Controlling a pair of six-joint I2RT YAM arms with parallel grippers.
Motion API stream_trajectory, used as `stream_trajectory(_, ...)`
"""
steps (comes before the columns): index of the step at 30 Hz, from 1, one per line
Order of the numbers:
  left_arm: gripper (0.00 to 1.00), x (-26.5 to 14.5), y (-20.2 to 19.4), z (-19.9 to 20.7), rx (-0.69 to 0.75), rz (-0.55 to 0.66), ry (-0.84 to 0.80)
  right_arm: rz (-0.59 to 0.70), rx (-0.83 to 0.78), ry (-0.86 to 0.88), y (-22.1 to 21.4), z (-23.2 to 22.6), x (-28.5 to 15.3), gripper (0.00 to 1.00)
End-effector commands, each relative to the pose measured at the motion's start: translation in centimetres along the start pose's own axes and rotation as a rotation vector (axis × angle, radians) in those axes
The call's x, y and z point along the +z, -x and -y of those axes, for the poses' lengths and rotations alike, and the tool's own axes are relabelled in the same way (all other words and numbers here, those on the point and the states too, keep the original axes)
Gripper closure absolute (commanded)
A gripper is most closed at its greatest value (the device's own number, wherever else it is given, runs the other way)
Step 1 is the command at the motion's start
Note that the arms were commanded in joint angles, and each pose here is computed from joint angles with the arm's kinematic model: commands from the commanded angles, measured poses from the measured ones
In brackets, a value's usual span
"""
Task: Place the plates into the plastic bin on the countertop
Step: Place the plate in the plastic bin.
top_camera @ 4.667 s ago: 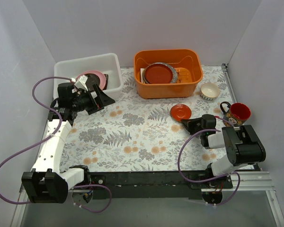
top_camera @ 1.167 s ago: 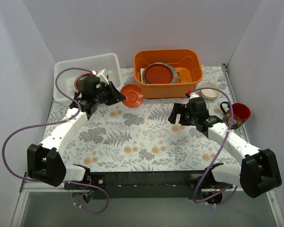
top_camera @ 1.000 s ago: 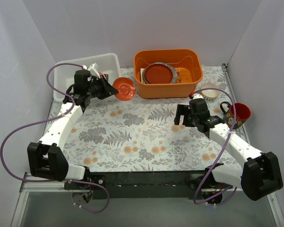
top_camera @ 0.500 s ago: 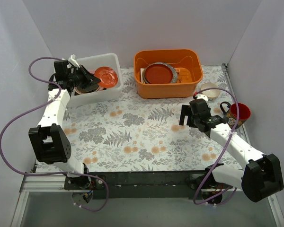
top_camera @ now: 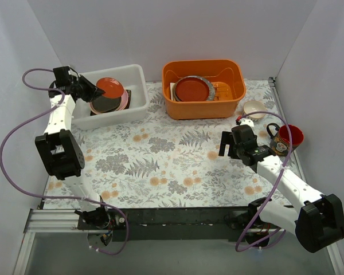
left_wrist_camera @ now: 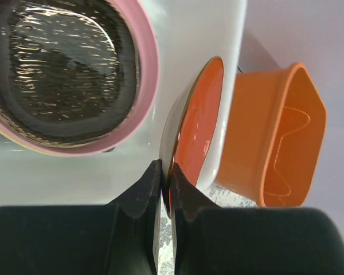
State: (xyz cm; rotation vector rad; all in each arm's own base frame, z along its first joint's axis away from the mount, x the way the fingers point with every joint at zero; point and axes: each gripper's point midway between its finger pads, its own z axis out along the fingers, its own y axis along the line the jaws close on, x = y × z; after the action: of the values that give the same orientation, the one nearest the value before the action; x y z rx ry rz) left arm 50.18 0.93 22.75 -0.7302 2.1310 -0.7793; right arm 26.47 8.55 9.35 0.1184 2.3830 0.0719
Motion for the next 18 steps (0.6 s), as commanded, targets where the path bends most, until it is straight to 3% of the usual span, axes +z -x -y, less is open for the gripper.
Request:
stream_trajectory(1,1.0,0.5,2.8,-0.4,-0.025,0.059,0.04,0.04,0.015,-0.008,0.6,0.3,-0.2,0.02)
stream_trajectory(9,1.0,3.2,4.2,-3.7,-0.035,0.071,0.155,0.042,0.018,-0.006,0.4,0.4,-0.1,0.02)
stream_trajectory(18,1.0,5.3,2.7,-7.5,-0.065,0.027,0.181,0.047,0.007,-0.006,0.6,0.4,-0.1,0.02)
